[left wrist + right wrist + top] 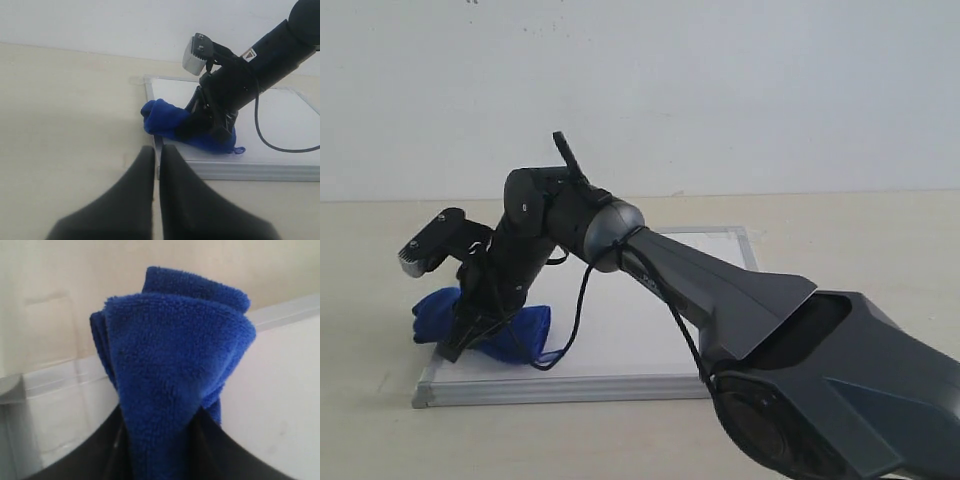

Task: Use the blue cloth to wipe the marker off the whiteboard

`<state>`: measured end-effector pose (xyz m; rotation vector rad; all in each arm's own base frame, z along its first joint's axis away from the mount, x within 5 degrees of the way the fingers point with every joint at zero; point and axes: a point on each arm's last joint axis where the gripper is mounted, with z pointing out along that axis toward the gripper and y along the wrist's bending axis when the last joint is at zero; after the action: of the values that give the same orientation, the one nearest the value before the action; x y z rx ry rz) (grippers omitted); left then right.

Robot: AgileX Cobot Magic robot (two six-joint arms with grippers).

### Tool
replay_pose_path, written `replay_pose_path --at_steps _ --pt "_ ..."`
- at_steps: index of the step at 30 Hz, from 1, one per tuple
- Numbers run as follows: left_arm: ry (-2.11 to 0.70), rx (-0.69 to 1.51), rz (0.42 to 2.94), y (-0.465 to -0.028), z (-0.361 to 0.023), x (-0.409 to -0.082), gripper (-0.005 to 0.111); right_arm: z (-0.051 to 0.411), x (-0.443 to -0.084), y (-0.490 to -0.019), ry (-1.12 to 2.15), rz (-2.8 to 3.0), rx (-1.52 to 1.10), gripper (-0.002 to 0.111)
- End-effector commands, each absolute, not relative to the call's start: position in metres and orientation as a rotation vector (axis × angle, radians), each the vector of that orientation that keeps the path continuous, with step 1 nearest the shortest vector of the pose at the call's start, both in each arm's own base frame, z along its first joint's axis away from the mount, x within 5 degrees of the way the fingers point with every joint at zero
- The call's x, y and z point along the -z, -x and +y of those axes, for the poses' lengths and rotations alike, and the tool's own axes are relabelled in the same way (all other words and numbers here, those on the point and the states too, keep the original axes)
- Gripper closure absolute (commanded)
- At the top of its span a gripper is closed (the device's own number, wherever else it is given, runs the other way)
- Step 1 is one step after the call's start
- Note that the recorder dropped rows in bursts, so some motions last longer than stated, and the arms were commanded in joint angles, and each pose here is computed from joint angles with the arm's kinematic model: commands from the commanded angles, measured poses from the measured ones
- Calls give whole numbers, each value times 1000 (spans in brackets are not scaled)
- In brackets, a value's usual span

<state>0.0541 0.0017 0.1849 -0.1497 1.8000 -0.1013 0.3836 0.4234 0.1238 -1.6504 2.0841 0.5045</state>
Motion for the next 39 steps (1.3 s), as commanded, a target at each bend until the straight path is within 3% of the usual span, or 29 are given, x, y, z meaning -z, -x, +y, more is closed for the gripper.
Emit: replay_pose_path --at_steps 1,4,10,13,21,25,28,30,35,39 --pt "155 111 1791 -54 2 -185 103 426 -109 -364 1779 2160 -579 109" --pt "155 111 1791 -54 2 -185 103 422 -107 -371 1764 2163 -456 109" --pt "155 111 1791 -54 2 -185 103 410 -105 -409 1527 2077 48 109" --pt "155 111 1791 -54 2 -185 103 415 -101 -404 1537 2095 -31 109" --pt "155 111 1791 -54 2 -185 103 437 -102 -358 1803 2070 -637 109" --pt "155 111 1791 -54 2 -185 103 434 -101 -366 1788 2045 -530 109" --pt "155 111 1791 -54 2 -185 103 413 -104 -411 1576 2008 -9 109" --pt "155 111 1791 -54 2 -185 103 397 -109 -434 1429 1995 75 109" --pt "155 111 1791 -54 2 -185 103 372 -108 -453 1304 2114 59 109" --pt "155 111 1791 -54 2 -185 103 398 -102 -412 1561 2182 -278 109"
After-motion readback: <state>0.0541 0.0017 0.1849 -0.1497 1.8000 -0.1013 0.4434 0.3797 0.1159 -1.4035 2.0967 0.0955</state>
